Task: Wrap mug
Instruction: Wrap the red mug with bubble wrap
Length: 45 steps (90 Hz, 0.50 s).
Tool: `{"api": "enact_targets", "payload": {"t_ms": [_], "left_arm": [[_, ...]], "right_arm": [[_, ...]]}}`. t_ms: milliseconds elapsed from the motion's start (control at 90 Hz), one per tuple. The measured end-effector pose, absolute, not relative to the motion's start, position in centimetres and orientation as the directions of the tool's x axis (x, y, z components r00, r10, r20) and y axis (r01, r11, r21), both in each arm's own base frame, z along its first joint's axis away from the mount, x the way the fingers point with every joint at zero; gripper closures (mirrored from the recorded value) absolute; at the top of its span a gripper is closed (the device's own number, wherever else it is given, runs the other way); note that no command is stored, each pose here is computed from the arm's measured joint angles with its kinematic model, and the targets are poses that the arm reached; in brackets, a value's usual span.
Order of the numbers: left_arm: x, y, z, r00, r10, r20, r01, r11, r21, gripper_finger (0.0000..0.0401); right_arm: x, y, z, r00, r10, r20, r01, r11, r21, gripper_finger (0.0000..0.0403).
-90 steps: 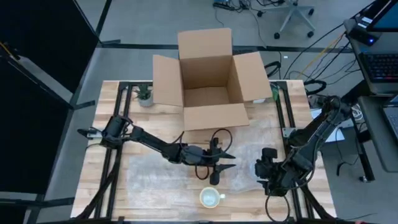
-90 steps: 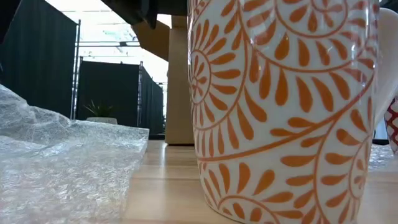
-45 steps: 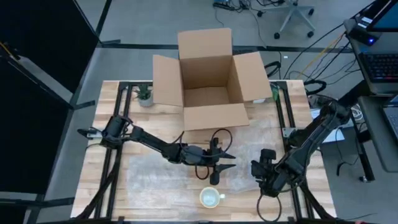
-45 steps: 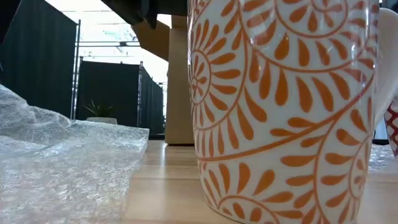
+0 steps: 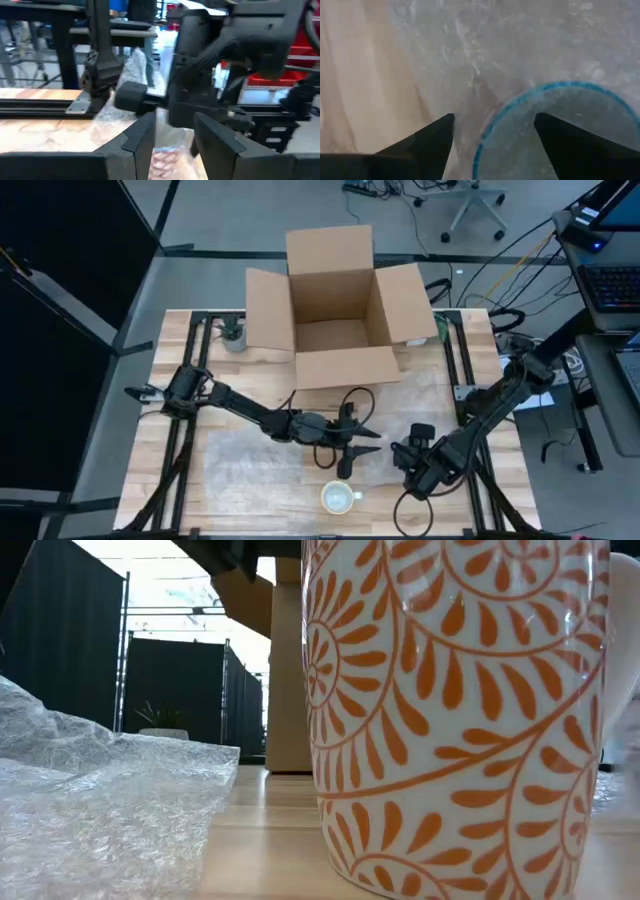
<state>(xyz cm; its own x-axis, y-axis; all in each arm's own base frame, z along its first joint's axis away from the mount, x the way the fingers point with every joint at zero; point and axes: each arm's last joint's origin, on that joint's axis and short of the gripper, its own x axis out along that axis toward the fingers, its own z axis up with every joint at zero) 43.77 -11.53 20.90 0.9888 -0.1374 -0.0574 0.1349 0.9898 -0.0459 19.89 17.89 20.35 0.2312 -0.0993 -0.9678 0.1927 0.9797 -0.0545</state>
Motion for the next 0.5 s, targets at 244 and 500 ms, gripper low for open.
{"api": "enact_targets", "payload": {"t_ms": [244, 500], "left_arm": [[44.2, -10.9, 17.7, 0.97, -0.096, -0.225, 0.088, 0.995, -0.044, 0.0274], [45.7, -9.5, 13.8, 0.912, -0.088, -0.402, 0.083, 0.996, -0.03, 0.0274]], "right_arm": [[20.0, 17.8, 20.4, 0.233, -0.101, -0.967, 0.195, 0.979, -0.055, 0.0133], [20.0, 17.8, 20.4, 0.238, -0.1, -0.966, 0.189, 0.98, -0.055, 0.0133]]}}
